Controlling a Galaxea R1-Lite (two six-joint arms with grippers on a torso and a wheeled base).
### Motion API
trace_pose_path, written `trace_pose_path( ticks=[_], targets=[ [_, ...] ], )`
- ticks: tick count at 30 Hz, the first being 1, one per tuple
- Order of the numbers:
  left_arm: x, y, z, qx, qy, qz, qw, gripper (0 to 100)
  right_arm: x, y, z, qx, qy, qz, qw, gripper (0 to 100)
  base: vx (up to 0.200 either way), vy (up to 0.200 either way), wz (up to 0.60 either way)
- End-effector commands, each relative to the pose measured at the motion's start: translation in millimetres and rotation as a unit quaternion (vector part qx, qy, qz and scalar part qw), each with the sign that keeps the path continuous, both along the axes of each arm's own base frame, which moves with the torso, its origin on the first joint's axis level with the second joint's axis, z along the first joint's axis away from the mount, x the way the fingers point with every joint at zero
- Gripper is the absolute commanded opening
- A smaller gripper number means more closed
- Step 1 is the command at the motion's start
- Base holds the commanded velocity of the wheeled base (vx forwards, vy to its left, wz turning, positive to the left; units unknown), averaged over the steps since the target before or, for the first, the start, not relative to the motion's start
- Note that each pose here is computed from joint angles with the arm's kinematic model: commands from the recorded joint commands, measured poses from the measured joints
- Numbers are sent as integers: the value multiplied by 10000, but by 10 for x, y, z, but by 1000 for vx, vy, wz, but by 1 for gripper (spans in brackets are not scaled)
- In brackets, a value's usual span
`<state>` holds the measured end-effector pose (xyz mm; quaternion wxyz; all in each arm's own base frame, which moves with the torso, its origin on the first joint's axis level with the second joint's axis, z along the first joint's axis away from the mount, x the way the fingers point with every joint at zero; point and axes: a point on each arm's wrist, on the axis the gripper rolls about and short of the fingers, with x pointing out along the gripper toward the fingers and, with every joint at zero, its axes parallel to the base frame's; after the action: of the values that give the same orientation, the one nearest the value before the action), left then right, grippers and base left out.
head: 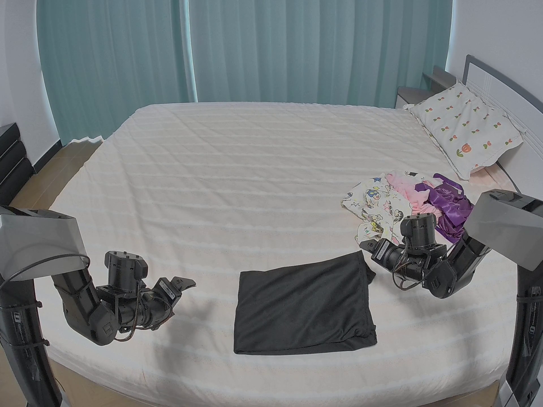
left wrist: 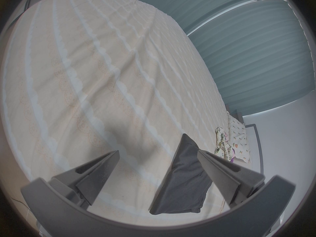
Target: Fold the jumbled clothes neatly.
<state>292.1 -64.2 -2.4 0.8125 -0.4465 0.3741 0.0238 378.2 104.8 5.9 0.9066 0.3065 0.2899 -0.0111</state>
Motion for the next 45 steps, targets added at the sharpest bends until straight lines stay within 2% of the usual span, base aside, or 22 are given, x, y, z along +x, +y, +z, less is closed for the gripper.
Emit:
trace_pose_path(
  ticks=[1,13,22,34,45],
  targets=[
    [0,-4,-2,-5,2,-2,10000,100,-40,-11,72,-8,-50,6,10000,100,0,0,0],
    [1,0,-2,-5,2,6,10000,100,-191,31,99,36,38,90,9999,100,0,0,0],
    [1,0,-2,-5,2,6,10000,100,-451,167,-12,53,-51,379,9993,100,0,0,0],
    [0,-4,-2,-5,2,-2,10000,100,-596,121,-222,128,15,374,9992,100,0,0,0],
    [-3,-3,-4,2,9,4,10000,100,-678,94,-266,155,105,429,9989,100,0,0,0]
  ],
)
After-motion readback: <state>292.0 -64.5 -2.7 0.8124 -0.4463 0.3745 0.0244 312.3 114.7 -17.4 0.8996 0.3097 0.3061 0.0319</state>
